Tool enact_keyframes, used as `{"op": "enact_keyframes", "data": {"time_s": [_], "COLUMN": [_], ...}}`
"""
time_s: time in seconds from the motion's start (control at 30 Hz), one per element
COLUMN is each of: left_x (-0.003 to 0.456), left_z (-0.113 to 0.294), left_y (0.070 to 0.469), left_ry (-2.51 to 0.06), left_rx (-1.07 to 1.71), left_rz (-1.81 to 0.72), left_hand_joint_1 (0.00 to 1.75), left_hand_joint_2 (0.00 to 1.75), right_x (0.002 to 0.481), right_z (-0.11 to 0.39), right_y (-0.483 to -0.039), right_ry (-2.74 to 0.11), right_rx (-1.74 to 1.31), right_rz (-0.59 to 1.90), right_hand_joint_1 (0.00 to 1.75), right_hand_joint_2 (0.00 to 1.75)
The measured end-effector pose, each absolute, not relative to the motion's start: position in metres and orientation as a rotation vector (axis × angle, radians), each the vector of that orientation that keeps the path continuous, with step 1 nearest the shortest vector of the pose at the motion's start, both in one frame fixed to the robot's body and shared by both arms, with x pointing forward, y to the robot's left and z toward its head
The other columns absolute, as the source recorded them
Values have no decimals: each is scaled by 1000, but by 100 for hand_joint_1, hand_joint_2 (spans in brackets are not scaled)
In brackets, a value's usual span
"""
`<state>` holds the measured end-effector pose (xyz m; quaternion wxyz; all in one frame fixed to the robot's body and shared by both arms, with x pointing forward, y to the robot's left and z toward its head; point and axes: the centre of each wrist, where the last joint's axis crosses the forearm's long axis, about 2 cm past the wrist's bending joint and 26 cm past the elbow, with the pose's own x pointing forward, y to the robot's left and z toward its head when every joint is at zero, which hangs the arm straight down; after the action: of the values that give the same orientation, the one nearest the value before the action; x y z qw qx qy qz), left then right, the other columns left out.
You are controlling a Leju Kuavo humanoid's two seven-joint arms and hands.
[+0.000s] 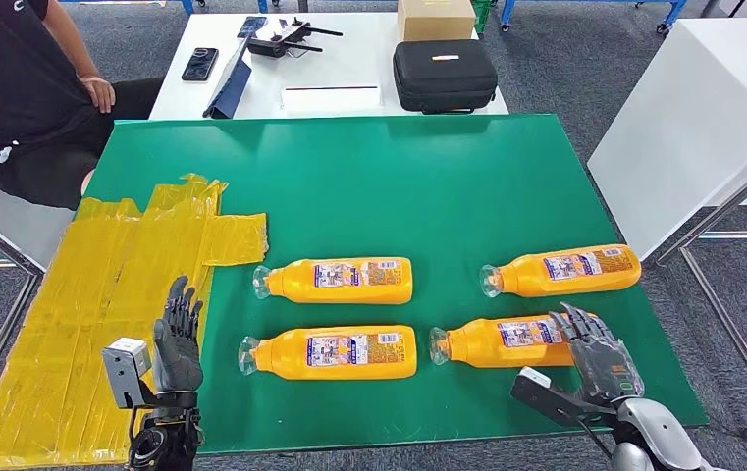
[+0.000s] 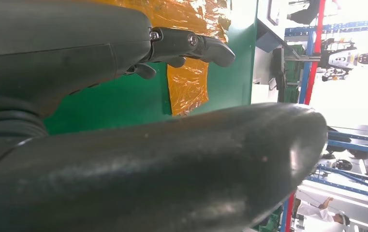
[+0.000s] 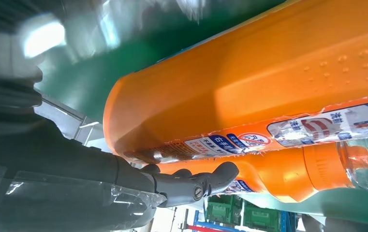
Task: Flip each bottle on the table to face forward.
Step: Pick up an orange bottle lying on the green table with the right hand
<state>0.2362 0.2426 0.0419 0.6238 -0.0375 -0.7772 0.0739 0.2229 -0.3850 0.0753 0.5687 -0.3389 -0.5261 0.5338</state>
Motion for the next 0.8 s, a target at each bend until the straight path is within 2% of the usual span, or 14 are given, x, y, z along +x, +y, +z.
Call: {"op": "enact_keyframes", "data": {"time_s": [0.17,0.2,0.3,0.33,0.8], "left_x": [237,238,241,243,254], "left_z": [42,42,43,43,45], "left_y": [242,242,241,240,236], "left_ry": [-1785,-1785,-1785,-1785,-1765], "left_rx": [-88,-89,-95,-97,-98], "left_rz": [168,167,166,167,187], "left_hand_joint_1": [0,0,0,0,0], "left_hand_joint_2": [0,0,0,0,0], "right_x": [228,230,240,244,279], "right_z": [76,75,73,72,47], "right_y": [-385,-385,-384,-384,-402], "right_ry": [-1238,-1237,-1221,-1209,-996], "right_rx": [-793,-789,-778,-772,-660], "right_rz": [1254,1255,1272,1284,1507], "right_hand_joint_1": [0,10,141,175,175], "right_hand_joint_2": [175,175,175,175,175]}}
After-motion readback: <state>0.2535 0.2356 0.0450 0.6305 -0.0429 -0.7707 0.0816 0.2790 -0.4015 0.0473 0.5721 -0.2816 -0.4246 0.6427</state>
